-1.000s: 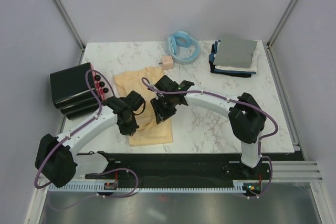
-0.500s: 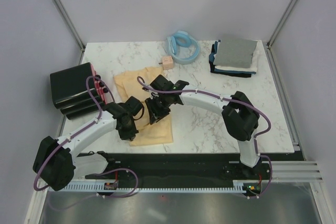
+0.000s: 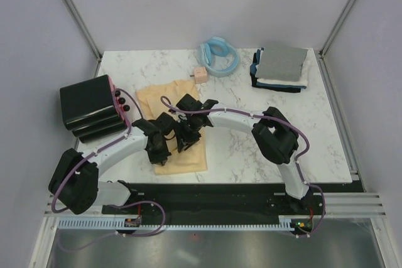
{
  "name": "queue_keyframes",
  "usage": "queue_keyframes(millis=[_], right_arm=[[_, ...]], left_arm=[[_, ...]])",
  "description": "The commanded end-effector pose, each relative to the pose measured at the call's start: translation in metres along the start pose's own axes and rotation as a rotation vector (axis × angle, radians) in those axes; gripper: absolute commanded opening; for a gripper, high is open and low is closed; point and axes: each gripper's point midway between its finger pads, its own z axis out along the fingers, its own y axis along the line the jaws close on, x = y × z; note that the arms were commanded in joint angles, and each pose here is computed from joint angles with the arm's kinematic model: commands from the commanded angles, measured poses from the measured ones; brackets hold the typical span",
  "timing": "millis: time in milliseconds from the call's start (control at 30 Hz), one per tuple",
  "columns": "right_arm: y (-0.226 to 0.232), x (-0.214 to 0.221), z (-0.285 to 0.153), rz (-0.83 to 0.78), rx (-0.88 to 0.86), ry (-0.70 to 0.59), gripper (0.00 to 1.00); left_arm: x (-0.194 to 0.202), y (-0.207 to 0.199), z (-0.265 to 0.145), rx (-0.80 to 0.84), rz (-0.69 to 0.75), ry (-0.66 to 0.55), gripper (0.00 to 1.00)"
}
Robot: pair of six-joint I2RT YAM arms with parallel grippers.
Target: Fold and stack the t-shirts
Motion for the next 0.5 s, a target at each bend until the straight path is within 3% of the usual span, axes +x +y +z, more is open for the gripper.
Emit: queue_keyframes(millis=[0, 467], right_arm=[[0.01, -0.03, -0.004, -0.069, -0.005, -0.082, 0.38], [-0.037, -0.065, 0.011, -0.079, 0.168, -0.169, 0.35]], left_arm=[[-0.012, -0.019, -0.001, 0.062, 0.004, -0.025, 0.02], [0.014, -0.004, 0.03, 0.023, 0.03, 0.056, 0.02]])
